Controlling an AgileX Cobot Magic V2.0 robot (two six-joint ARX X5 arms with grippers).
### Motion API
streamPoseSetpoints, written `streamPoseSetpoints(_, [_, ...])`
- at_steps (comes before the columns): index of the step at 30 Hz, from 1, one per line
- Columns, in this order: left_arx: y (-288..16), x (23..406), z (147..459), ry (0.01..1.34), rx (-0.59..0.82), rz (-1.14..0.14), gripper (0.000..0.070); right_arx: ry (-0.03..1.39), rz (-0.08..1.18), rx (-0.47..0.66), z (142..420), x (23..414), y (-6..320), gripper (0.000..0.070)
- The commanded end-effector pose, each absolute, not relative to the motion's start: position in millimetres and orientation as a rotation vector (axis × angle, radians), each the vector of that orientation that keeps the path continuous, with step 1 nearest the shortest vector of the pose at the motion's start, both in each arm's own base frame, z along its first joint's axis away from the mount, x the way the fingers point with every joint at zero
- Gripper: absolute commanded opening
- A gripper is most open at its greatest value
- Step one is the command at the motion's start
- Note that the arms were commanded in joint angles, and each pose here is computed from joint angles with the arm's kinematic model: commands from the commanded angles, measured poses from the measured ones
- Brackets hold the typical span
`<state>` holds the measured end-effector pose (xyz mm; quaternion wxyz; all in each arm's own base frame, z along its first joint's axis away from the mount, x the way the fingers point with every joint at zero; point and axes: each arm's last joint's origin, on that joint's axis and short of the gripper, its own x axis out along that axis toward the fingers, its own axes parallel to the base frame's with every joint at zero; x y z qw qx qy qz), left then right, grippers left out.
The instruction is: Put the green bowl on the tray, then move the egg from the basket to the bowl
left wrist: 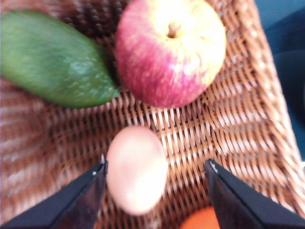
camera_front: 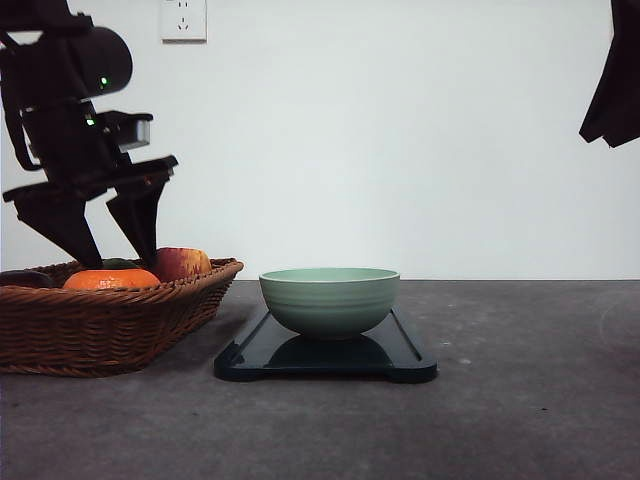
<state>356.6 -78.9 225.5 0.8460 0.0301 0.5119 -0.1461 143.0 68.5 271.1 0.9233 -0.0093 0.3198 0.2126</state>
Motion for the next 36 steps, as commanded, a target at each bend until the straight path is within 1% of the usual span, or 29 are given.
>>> streamPoseSetpoints(1, [-81, 365, 221, 1.075, 0.087, -0.304, 0.0417, 0.655, 0.434, -0.007, 271, 144, 70, 0.0146])
streamPoseSetpoints(5, [-81, 368, 212, 1.093, 0.102, -0.28, 0.0417, 0.656, 0.434, -0.007, 271, 144, 70, 0.0146])
streamPoseSetpoints(10, [-82, 372, 202, 1.12, 0.103, -0.279, 0.0417, 0.655, 0.432, -0.007, 271, 144, 70, 0.0146])
streamPoseSetpoints(15, [-82, 373, 198, 1.128, 0.104, -0.278, 0.0415, 0.654, 0.429, -0.008, 271, 144, 70, 0.0146])
streamPoseSetpoints(17, [-82, 373, 198, 1.129, 0.104, -0.278, 0.0396, 0.654, 0.428, -0.009, 271, 144, 70, 0.0146])
streamPoseSetpoints(20, [-82, 372, 198, 1.136, 0.104, -0.278, 0.0261, 0.652, 0.416, -0.012, 271, 144, 69, 0.0146])
streamPoseSetpoints(30, [-81, 370, 196, 1.163, 0.105, -0.275, 0.025, 0.651, 0.408, -0.015, 271, 144, 69, 0.0146])
streamPoseSetpoints(33, [-81, 370, 196, 1.164, 0.103, -0.275, 0.0216, 0.652, 0.408, -0.015, 271, 144, 69, 0.0146])
streamPoseSetpoints(36, [-81, 370, 196, 1.166, 0.085, -0.263, 0.0211, 0.652, 0.409, -0.015, 271, 144, 69, 0.0146])
